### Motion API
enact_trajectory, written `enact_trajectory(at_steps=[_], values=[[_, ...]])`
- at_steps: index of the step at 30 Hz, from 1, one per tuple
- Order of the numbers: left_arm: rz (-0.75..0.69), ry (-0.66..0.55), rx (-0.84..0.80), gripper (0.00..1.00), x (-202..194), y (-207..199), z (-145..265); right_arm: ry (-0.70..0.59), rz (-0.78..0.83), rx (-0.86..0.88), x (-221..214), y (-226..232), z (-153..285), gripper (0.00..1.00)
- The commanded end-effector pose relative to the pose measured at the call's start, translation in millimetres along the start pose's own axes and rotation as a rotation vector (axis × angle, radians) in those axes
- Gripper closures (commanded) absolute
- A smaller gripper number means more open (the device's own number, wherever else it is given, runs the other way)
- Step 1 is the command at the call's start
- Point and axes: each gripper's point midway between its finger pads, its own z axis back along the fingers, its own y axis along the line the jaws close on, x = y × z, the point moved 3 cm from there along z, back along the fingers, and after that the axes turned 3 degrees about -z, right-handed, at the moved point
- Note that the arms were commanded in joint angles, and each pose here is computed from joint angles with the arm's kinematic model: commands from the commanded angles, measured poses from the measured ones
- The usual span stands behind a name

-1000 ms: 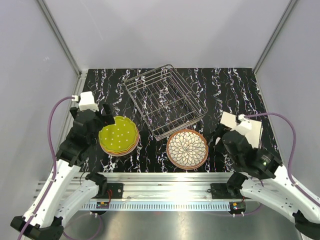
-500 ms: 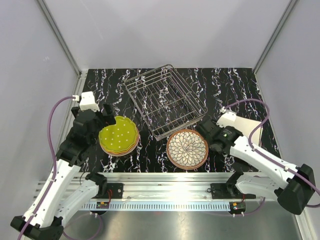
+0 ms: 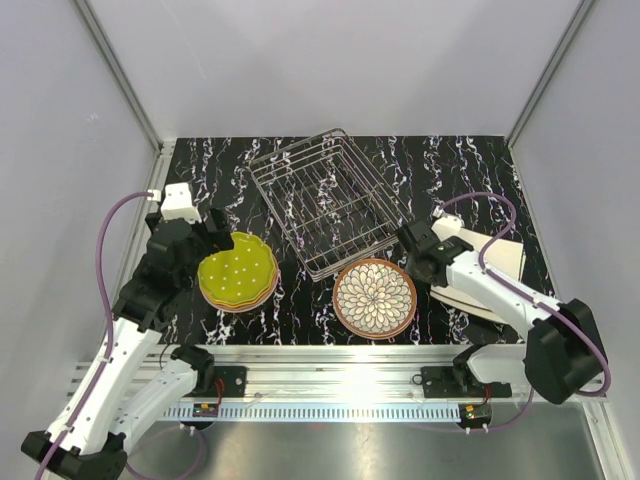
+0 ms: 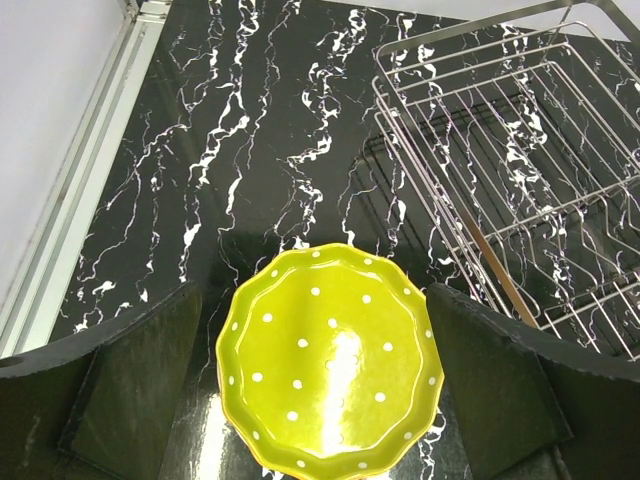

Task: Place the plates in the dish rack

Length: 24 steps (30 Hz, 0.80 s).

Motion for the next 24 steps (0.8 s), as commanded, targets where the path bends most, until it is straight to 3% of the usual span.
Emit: enact_trajectory(at_steps=[1,24], values=[[0.032,-0.039,-0.033,0.01,13.0,-6.4,0.1,-0.027,-0.007,0.010,17.1,10.0,3.2,0.38],[0.012,0.001,-0.061,0.01,4.0,-16.0,-7.2,0.102,0.051,-0.137,4.8,-10.1,-39.4,0.41]])
